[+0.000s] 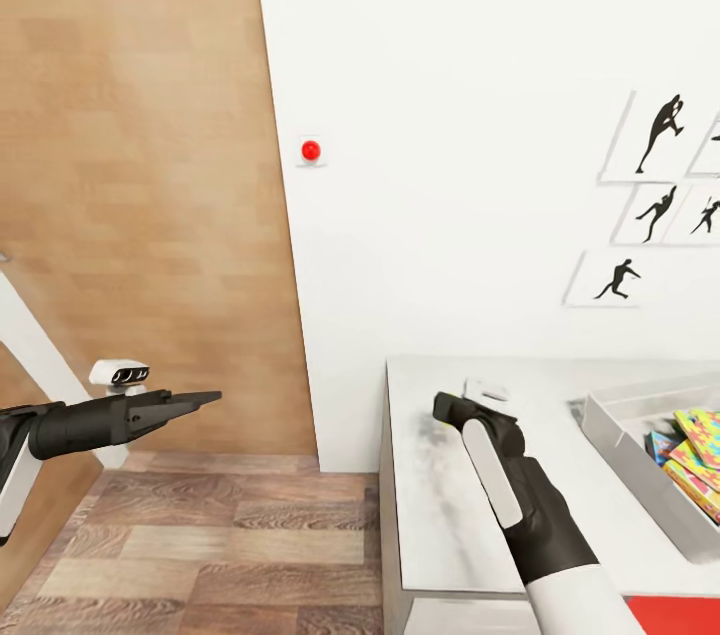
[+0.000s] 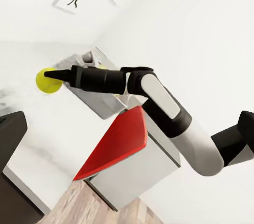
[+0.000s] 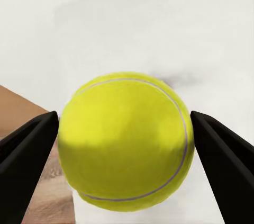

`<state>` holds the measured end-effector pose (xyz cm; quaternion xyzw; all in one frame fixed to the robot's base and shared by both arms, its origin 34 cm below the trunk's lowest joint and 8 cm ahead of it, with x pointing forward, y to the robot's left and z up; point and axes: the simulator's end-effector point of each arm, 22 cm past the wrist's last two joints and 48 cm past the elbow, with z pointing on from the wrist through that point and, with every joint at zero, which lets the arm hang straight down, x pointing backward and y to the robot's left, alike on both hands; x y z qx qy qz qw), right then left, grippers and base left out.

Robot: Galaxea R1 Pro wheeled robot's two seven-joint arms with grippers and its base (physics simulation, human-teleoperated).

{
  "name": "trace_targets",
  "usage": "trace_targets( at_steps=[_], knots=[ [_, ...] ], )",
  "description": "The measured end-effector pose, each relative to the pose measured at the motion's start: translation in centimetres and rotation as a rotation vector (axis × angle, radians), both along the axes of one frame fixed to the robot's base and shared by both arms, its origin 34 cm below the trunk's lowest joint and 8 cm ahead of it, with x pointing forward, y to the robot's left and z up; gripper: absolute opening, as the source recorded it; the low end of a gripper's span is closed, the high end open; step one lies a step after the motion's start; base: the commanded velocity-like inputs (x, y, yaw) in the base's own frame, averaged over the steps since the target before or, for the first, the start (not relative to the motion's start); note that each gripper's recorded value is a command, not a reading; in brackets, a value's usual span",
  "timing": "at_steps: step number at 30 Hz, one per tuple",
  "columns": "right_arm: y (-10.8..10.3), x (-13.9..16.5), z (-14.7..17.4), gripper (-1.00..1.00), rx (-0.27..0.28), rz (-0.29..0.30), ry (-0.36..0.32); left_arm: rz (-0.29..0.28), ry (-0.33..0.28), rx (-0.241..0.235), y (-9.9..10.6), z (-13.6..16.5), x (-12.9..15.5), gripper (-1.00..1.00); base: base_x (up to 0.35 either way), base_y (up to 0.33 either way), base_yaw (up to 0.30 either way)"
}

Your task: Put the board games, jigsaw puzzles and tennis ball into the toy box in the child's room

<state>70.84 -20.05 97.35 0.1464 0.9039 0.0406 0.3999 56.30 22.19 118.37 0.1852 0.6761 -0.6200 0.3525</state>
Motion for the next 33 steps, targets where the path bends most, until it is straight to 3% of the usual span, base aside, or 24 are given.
trace_targets(
  at_steps=[6,13,19,23,28,33],
  knots=[
    [0.5,-1.3,3.9,-1.00,0.016,0.036,-0.056,0.000,-0.010,0.000,0.0,0.5,-0.2,1.00,0.000,0.000,0.000],
    [0.5,-2.4,5.8,-1.00,0.035,0.056,-0.069,0.000,-0.021,0.000,0.0,1.0,-0.4,1.00,0.000,0.000,0.000],
    [2.2,-2.9,6.7,-1.00,0.192,0.112,-0.064,0.000,-0.031,0.000,0.0,1.4,-0.6,1.00,0.000,0.000,0.000],
    [1.3,-2.8,7.4,-1.00,0.287,0.133,-0.084,0.000,-0.037,0.000,0.0,1.7,-0.7,1.00,0.000,0.000,0.004],
    [2.4,-3.2,8.9,-1.00,0.402,0.246,-0.148,0.000,-0.040,0.000,0.0,1.8,-0.8,1.00,0.000,0.000,0.004],
    [3.2,-4.2,8.5,-1.00,0.447,0.284,-0.147,0.000,-0.040,0.000,0.0,1.8,-0.8,1.00,0.000,0.000,0.000]
  ],
)
